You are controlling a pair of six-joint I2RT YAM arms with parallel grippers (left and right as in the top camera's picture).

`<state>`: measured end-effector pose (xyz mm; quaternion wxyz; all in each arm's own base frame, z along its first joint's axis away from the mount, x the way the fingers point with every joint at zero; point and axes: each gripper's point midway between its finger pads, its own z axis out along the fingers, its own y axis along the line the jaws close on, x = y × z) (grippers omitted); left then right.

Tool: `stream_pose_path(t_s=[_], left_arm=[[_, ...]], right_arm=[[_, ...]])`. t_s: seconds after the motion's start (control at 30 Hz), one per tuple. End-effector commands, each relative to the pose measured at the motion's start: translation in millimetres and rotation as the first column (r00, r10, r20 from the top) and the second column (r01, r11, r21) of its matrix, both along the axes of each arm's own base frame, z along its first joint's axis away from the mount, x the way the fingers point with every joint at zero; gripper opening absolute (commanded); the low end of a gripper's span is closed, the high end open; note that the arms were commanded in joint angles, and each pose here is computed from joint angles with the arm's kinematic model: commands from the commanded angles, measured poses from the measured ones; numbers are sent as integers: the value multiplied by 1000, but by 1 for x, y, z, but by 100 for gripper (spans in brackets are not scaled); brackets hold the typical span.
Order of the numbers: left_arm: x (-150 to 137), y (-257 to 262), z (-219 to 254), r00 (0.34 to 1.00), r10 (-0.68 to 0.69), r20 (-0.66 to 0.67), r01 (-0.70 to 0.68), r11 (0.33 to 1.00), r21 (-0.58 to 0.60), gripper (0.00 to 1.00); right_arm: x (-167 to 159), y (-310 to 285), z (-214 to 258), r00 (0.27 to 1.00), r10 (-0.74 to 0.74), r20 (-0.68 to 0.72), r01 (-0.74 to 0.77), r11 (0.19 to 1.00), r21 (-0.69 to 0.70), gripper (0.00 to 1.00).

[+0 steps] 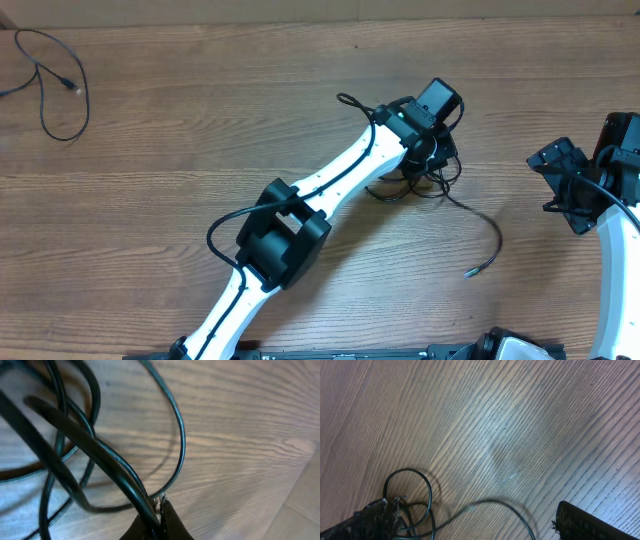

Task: Untangle cables
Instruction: 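Grasp the cable bundle with the left gripper and lift it up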

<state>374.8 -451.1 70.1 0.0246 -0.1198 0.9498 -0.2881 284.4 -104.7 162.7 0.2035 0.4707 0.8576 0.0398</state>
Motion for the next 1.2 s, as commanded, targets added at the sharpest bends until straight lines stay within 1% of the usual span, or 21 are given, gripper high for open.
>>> stream_pose_path(t_s=[0.0,0.07,0.13,0.23,0.3,0.4,0.47,0.67,0.73,0.8,0.83,0.9,1.0,1.07,1.13,1.17], left_arm=[[22,4,12,984,-156,86,164,982,-93,4],[29,5,31,961,-238,139,258,953,-156,4],[35,9,50,934,-300,192,336,922,-194,4],[41,16,73,905,-343,251,397,895,-206,4],[47,21,99,879,-362,309,432,880,-198,4],[47,23,127,852,-376,365,463,867,-185,4],[43,23,148,826,-391,405,491,854,-176,4],[33,27,197,802,-380,461,504,845,-180,4],[27,32,209,768,-406,495,537,830,-153,4],[20,37,219,716,-448,536,585,804,-109,4],[15,41,228,684,-465,561,607,790,-86,4],[10,44,244,650,-466,601,623,779,-70,4],[5,43,263,613,-453,647,637,768,-66,4],[1,40,264,596,-465,655,651,757,-56,4],[-2,39,263,587,-475,655,660,750,-48,4],[-2,39,263,588,-475,654,660,750,-49,4]], right_arm=[[8,7,18,997,19,75,-21,999,30,100],[13,13,19,995,36,98,-42,997,60,100],[15,17,20,993,46,111,-55,995,79,100],[18,25,22,989,66,131,-82,989,121,100],[21,40,24,982,96,163,-127,973,192,100],[24,55,27,972,125,198,-175,949,263,100],[24,63,28,968,137,212,-198,934,297,100],[25,70,26,964,149,221,-218,919,330,100],[28,69,25,962,150,227,-221,919,327,100],[35,71,27,954,159,254,-241,910,336,100],[41,75,29,944,171,281,-268,896,355,100],[53,91,34,916,208,342,-342,850,401,100],[64,115,29,892,274,360,-417,805,422,100],[67,131,24,879,316,357,-454,781,428,100],[67,144,21,869,348,352,-481,763,431,96],[66,155,20,858,376,350,-504,748,432,91]])
